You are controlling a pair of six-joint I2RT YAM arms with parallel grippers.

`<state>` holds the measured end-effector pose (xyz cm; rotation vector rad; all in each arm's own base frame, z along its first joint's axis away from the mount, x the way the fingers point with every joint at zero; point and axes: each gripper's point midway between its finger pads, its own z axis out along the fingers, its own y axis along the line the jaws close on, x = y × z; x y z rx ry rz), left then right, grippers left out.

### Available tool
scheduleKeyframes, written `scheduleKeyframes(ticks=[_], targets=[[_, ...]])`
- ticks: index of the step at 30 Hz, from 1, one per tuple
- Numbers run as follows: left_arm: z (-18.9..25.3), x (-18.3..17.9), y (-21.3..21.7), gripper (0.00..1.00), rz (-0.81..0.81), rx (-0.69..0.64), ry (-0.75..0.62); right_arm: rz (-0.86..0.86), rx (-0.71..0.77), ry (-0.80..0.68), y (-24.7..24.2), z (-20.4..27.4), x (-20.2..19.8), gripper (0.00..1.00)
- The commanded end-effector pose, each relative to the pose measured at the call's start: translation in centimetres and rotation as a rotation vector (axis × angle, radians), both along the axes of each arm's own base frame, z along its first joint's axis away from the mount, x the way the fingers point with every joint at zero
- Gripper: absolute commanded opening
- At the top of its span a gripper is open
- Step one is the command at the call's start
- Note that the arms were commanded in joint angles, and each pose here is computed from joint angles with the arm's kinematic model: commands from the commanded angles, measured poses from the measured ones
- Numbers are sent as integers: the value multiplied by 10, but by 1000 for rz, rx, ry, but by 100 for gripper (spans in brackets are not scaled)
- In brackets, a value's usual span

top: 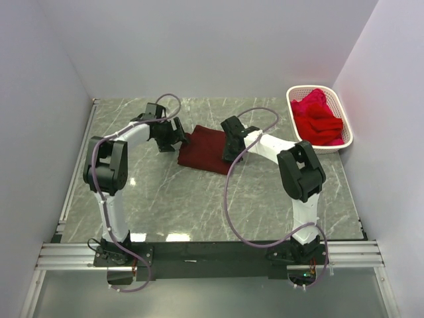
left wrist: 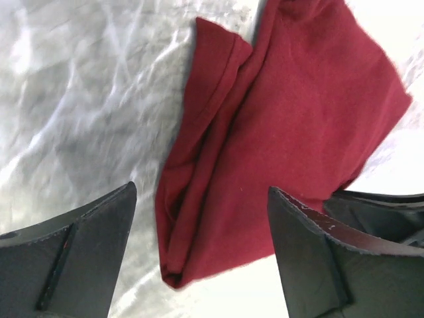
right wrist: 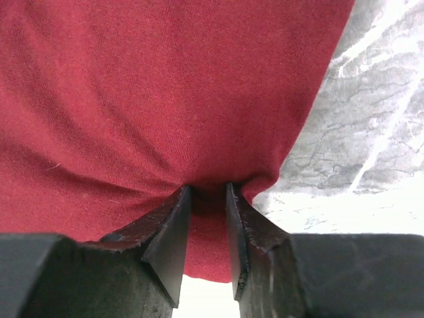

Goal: Fold and stack the t-shirts
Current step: Fold the tshirt, then neatly place the folded tshirt to the corner

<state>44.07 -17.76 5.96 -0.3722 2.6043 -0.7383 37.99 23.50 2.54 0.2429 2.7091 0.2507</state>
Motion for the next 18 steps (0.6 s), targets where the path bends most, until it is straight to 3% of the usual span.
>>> scheduleKeyframes(ticks=[1,9,14,18], targets=[[5,5,-12,86,-183,-24,-53,-1,-61,67,-19,-21,-6,36],[-22,3,-28,87,-283,-66,34,51,-4,26,-6,-5,12,40],[-46,-8,-31,79,-293,47,95,65,23,-10,4,12,27,41],[-58,-23,-38,68,-295,41,131,81,50,-25,11,22,31,42]])
